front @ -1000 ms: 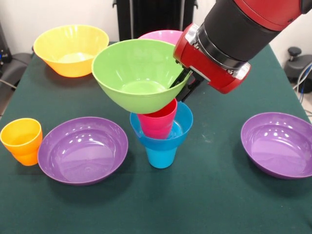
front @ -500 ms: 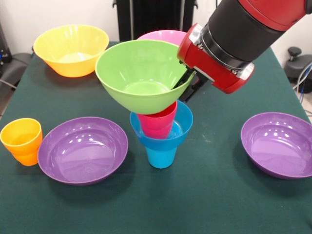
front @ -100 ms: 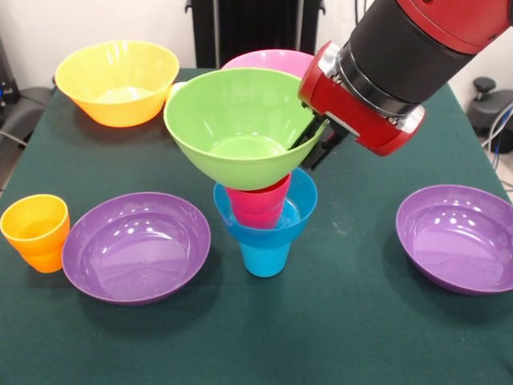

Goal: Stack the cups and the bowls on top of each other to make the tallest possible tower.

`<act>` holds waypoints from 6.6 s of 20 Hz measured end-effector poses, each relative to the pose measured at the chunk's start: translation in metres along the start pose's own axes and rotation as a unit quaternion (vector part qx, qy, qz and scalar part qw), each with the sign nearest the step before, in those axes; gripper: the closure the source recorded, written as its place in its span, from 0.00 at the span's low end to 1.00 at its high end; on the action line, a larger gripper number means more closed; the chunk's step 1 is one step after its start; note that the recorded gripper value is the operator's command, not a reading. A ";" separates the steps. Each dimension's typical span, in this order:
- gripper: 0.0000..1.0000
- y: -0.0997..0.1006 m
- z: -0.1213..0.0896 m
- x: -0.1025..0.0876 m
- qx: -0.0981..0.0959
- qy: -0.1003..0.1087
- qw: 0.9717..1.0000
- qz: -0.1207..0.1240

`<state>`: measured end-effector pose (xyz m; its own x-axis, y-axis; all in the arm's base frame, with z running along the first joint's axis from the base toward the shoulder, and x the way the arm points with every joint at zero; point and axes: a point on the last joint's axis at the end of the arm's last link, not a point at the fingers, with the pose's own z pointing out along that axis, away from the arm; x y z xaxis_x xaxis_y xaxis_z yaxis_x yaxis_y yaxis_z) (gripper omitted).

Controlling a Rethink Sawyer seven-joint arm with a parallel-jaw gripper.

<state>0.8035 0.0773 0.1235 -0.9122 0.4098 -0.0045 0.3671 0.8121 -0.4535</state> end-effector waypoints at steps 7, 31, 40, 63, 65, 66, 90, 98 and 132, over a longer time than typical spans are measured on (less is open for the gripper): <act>1.00 0.006 -0.003 0.004 -0.001 -0.001 1.000 -0.004; 1.00 0.011 -0.003 -0.008 -0.017 -0.048 0.999 -0.004; 1.00 0.011 0.001 -0.007 -0.018 -0.050 0.999 -0.003; 1.00 0.005 0.015 0.009 -0.009 -0.025 1.000 0.001; 1.00 0.005 0.015 0.010 -0.009 -0.025 1.000 0.002; 1.00 0.005 0.015 0.010 -0.009 -0.025 1.000 0.002; 1.00 0.009 0.012 0.012 -0.011 -0.028 1.000 0.000; 1.00 0.010 0.011 0.013 -0.012 -0.028 1.000 -0.001; 1.00 0.005 0.009 0.017 -0.011 -0.023 1.000 0.003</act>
<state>0.7879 0.0848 0.1131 -0.9172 0.3954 -0.0487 0.3760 0.8188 -0.4338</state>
